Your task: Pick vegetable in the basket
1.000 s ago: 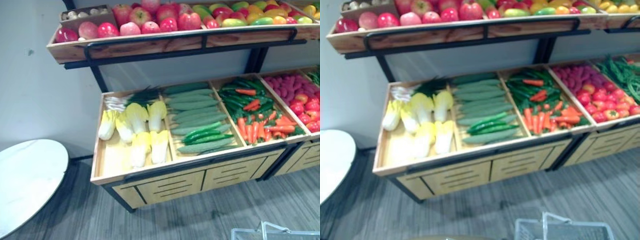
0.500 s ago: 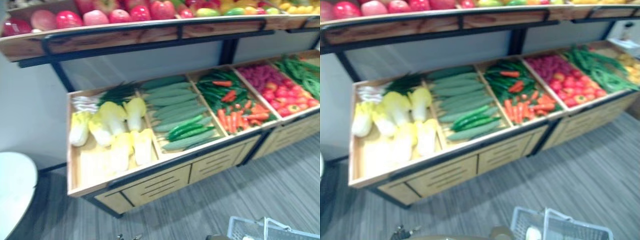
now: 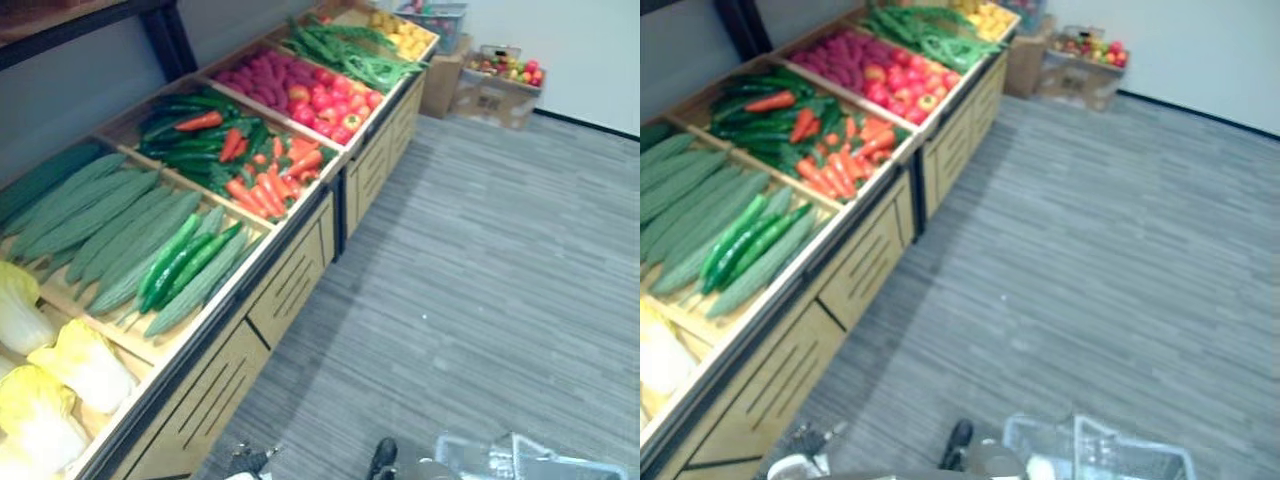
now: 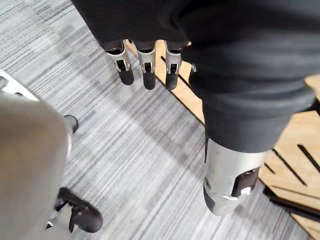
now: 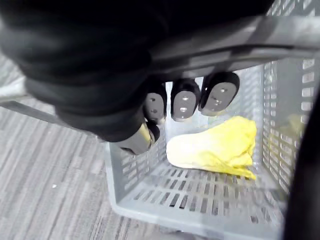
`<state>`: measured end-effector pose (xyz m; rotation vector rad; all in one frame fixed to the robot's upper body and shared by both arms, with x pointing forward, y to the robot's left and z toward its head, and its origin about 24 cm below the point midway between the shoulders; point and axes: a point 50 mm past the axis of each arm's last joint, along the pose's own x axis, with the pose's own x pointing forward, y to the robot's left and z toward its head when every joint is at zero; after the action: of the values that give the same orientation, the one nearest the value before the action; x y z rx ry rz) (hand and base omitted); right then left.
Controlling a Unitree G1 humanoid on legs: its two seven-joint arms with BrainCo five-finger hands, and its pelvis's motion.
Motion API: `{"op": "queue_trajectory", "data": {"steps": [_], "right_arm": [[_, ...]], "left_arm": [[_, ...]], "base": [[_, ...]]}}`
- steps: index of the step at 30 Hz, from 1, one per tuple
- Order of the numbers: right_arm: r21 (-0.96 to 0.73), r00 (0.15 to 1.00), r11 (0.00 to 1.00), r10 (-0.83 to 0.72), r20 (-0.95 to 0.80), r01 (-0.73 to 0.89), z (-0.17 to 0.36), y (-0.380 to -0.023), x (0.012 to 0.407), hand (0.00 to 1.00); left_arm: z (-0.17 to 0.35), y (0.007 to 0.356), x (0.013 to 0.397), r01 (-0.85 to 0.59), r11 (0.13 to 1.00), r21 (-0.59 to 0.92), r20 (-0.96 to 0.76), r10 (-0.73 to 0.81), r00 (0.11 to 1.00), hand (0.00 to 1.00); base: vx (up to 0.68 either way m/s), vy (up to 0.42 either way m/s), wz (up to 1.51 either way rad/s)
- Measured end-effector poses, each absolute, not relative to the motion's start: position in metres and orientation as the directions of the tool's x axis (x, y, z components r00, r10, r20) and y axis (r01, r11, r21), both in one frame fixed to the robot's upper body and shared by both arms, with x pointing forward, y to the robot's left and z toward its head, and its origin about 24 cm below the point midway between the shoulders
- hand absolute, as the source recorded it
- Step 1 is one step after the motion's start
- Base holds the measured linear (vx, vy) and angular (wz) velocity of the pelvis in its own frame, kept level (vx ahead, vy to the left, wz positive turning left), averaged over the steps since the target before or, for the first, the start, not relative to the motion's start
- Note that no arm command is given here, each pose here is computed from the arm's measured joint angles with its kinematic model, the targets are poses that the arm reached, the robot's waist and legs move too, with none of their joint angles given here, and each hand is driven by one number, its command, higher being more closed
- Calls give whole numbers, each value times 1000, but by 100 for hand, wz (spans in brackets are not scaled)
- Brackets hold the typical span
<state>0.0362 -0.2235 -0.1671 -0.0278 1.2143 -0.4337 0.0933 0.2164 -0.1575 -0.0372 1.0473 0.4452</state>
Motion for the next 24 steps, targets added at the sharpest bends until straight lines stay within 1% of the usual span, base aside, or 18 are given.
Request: {"op": "queue_trajectory", "data": {"steps": [2,5,8,10,11,13,15,17,18,20,22,23,24], "right_arm": [[-244,282,920,-333,-900,308,-167,-221,38,100],[-254,315,924,-342,-886,287,-165,-226,47,100],[-293,340,915,-379,-860,278,-160,-242,60,100],[-316,378,916,-391,-839,246,-156,-250,72,100],[-320,397,918,-391,-830,235,-154,-251,77,100],[-325,457,926,-376,-806,190,-151,-249,92,100],[-323,468,931,-364,-805,168,-151,-246,92,100],[-323,466,935,-355,-810,149,-152,-243,89,100],[-328,464,932,-362,-809,155,-151,-245,86,100],[-305,435,939,-345,-832,161,-156,-235,79,100],[-295,388,940,-340,-856,173,-161,-228,59,100],[-293,350,939,-339,-873,179,-163,-225,43,100],[-296,344,937,-343,-874,184,-163,-225,40,100]], "left_arm": [[-157,219,94,-367,911,186,-840,342,423,0],[-155,217,99,-341,921,186,-830,333,447,0],[-155,216,98,-365,913,181,-825,343,449,0],[-154,218,91,-372,909,190,-818,356,451,0],[-155,219,87,-376,906,196,-818,362,447,0],[-157,220,74,-394,892,221,-827,386,409,0],[-158,219,71,-399,888,227,-829,392,400,0],[-159,215,71,-398,890,221,-830,386,402,0],[-160,204,71,-393,898,196,-840,361,405,0],[-160,204,73,-382,902,199,-834,361,418,0],[-159,208,69,-378,901,213,-833,370,412,0],[-159,212,66,-368,902,226,-831,375,410,0],[-160,210,65,-361,906,220,-835,366,411,0]], "base": [[-97,-36,-41],[-48,-40,-62],[-37,39,-97],[-47,47,-147],[-49,48,-169],[-22,46,-156],[-43,60,-115],[-91,99,-86],[-81,136,-86],[27,108,-67],[140,97,2],[156,65,5],[156,48,-3]]}}
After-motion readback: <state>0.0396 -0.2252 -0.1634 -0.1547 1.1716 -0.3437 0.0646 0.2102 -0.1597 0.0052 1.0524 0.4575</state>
